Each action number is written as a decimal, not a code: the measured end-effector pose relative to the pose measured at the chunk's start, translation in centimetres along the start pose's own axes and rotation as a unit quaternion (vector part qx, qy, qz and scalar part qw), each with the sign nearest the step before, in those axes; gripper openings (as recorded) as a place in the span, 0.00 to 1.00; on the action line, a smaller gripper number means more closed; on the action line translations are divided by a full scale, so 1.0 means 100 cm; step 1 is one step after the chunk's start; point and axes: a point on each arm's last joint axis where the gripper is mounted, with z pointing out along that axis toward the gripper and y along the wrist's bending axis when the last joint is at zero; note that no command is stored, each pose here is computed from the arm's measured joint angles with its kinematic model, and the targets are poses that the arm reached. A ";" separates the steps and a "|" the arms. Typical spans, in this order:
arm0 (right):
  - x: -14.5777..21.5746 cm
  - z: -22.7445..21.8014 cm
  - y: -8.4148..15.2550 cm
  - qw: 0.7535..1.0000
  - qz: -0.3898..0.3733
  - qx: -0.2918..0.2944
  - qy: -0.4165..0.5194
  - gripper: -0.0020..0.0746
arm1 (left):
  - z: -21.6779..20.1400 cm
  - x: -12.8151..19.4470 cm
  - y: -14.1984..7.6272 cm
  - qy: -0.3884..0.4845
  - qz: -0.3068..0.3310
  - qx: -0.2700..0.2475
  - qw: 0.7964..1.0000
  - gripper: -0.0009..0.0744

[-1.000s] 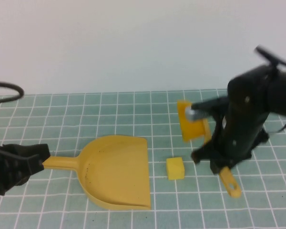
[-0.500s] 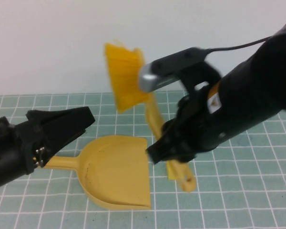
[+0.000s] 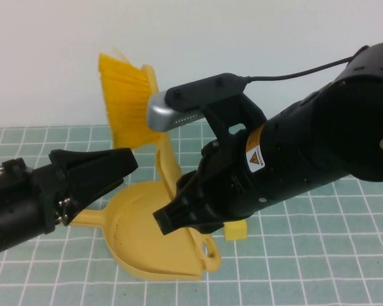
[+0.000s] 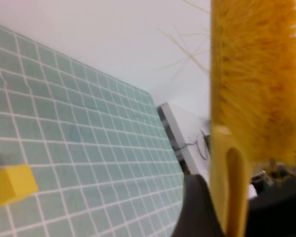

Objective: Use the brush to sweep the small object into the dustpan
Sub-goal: Hand over the broom

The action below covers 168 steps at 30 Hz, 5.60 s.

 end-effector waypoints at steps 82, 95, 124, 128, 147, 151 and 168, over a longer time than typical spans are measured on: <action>0.024 0.010 -0.060 0.972 -0.052 0.103 0.203 0.82 | 0.036 -0.008 0.044 0.076 -0.118 0.060 0.988 0.01; 0.080 0.027 -0.095 0.968 0.055 -0.136 0.206 0.67 | 0.016 -0.017 0.048 0.082 -0.104 0.084 0.988 0.01; 0.033 0.093 -0.080 0.861 0.186 -0.474 -0.023 0.64 | 0.016 -0.018 0.048 0.083 -0.144 0.081 0.983 0.01; 0.019 0.089 -0.058 0.858 0.146 -0.492 -0.029 0.64 | 0.016 -0.018 0.048 0.084 -0.145 0.081 0.983 0.01; 0.011 0.090 -0.048 0.866 0.126 -0.482 -0.023 0.30 | 0.016 -0.018 0.048 0.083 -0.134 0.082 0.984 0.01; 0.012 0.093 -0.047 0.866 0.131 -0.482 -0.018 0.26 | 0.016 -0.018 0.048 0.082 -0.128 0.083 0.985 0.03; 0.005 0.084 -0.063 0.859 0.135 -0.491 -0.047 0.26 | 0.016 -0.021 0.047 0.067 -0.113 0.092 0.987 0.74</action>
